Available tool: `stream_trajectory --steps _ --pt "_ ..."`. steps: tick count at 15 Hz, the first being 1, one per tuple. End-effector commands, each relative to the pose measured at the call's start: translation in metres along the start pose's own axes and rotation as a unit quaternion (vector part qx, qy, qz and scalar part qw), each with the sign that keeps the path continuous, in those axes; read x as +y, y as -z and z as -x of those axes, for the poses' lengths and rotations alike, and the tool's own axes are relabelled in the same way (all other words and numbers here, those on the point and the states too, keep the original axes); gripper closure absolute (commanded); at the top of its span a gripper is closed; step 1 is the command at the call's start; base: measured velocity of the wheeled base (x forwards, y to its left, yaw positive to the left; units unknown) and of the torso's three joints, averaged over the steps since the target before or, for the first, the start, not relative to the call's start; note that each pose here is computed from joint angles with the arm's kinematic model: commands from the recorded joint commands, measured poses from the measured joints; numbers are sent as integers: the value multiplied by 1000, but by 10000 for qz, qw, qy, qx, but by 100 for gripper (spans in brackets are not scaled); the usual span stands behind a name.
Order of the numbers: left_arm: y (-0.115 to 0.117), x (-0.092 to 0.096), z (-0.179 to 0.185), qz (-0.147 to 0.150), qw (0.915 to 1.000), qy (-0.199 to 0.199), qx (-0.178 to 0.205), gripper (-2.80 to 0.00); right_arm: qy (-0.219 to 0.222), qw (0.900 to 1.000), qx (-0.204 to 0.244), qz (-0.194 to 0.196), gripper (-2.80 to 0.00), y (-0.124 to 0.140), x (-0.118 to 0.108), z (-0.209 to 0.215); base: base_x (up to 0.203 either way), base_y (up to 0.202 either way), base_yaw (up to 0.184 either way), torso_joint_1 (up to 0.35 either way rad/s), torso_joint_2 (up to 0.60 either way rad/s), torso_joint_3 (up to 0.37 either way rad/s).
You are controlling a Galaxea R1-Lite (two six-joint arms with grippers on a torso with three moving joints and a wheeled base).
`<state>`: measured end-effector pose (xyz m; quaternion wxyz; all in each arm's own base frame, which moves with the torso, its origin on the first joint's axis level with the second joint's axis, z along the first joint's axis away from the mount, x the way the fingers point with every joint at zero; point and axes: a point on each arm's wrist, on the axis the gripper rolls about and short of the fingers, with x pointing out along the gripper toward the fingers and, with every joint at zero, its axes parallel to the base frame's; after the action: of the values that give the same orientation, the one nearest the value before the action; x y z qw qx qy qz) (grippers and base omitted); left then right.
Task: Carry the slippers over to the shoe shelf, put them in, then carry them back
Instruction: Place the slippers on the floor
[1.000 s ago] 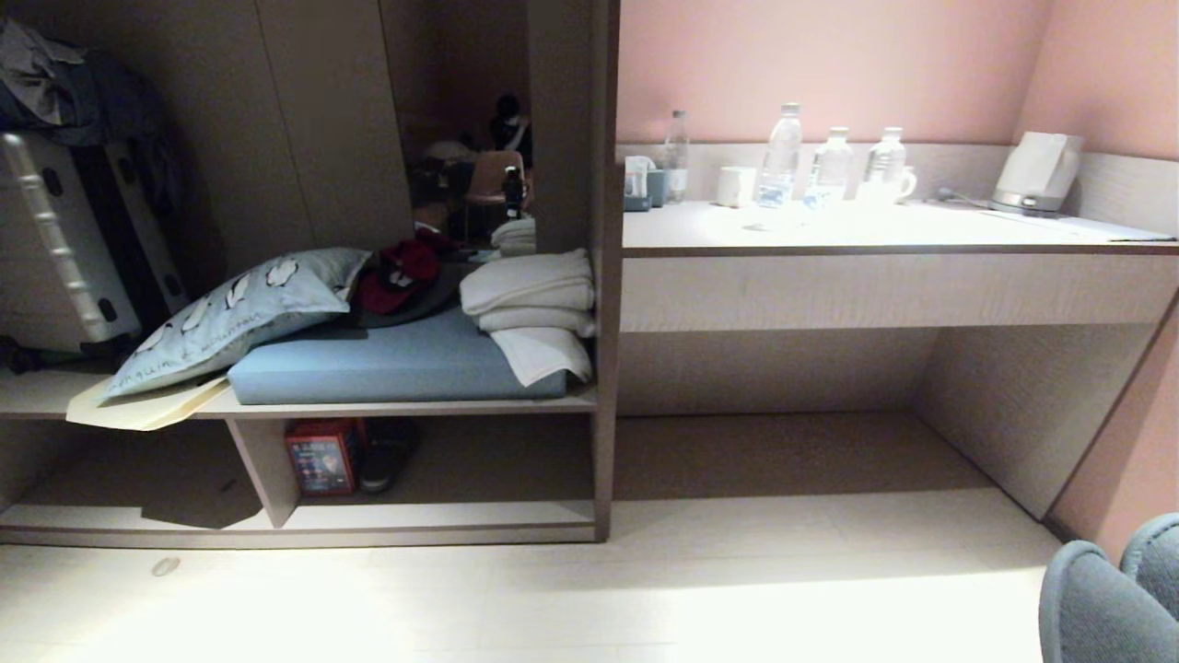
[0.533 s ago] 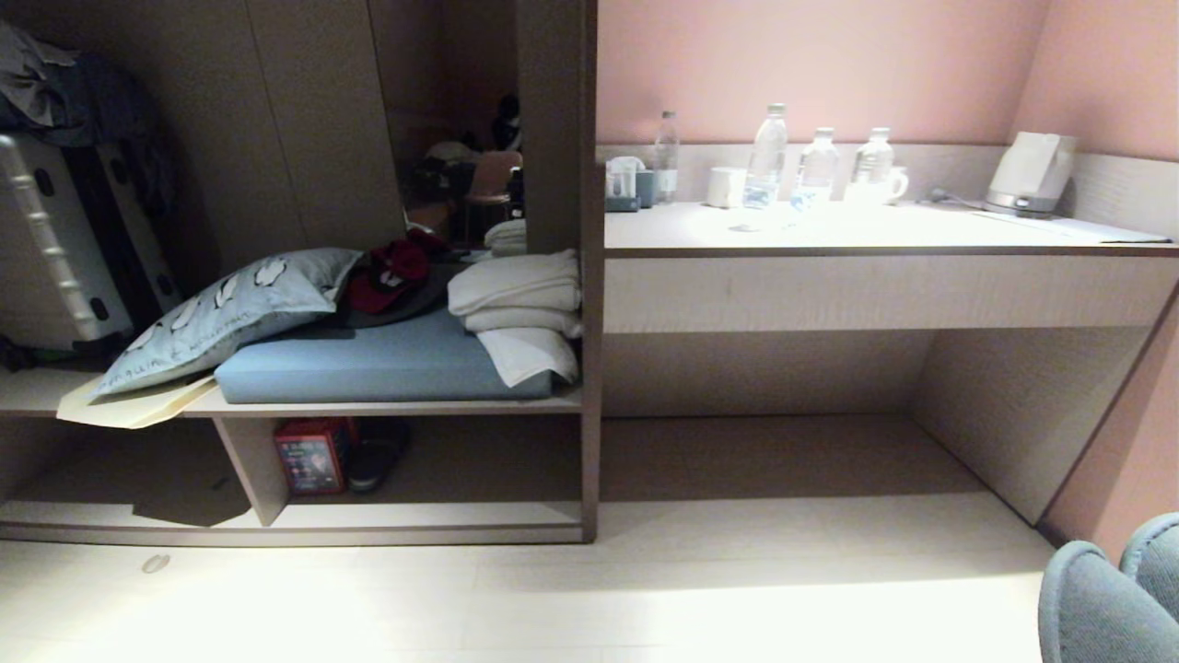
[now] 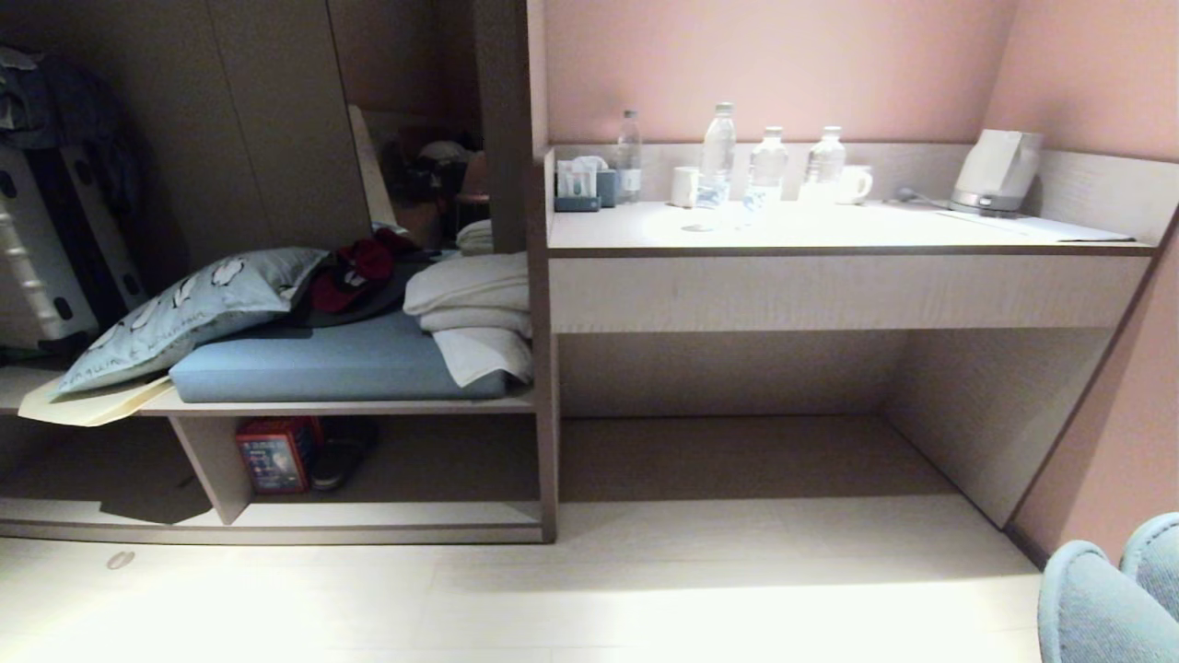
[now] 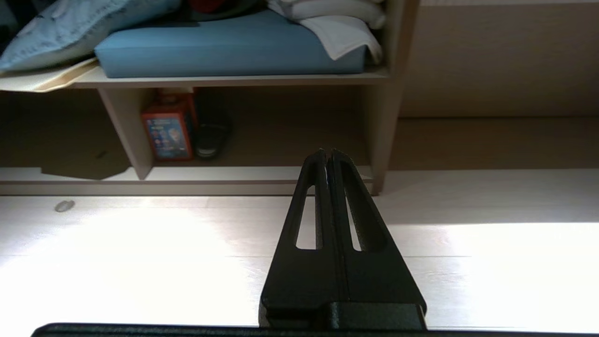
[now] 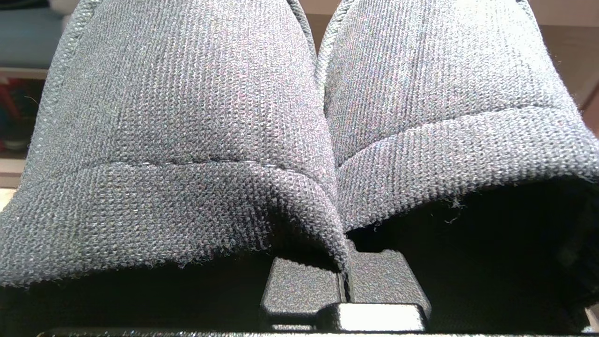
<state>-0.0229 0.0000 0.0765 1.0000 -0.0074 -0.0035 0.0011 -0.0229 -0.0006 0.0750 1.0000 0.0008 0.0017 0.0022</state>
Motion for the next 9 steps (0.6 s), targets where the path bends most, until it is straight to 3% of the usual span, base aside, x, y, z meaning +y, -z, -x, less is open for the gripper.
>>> stream_trajectory --steps 1,9 --pt "0 0 0 2 10000 -4 -3 0 -1 10000 14 1 0 0 0 0 0 -196 3 2 2 5" --pt "0 0 0 2 10000 -4 -3 0 -1 10000 14 1 0 0 0 0 0 -196 2 2 3 2"
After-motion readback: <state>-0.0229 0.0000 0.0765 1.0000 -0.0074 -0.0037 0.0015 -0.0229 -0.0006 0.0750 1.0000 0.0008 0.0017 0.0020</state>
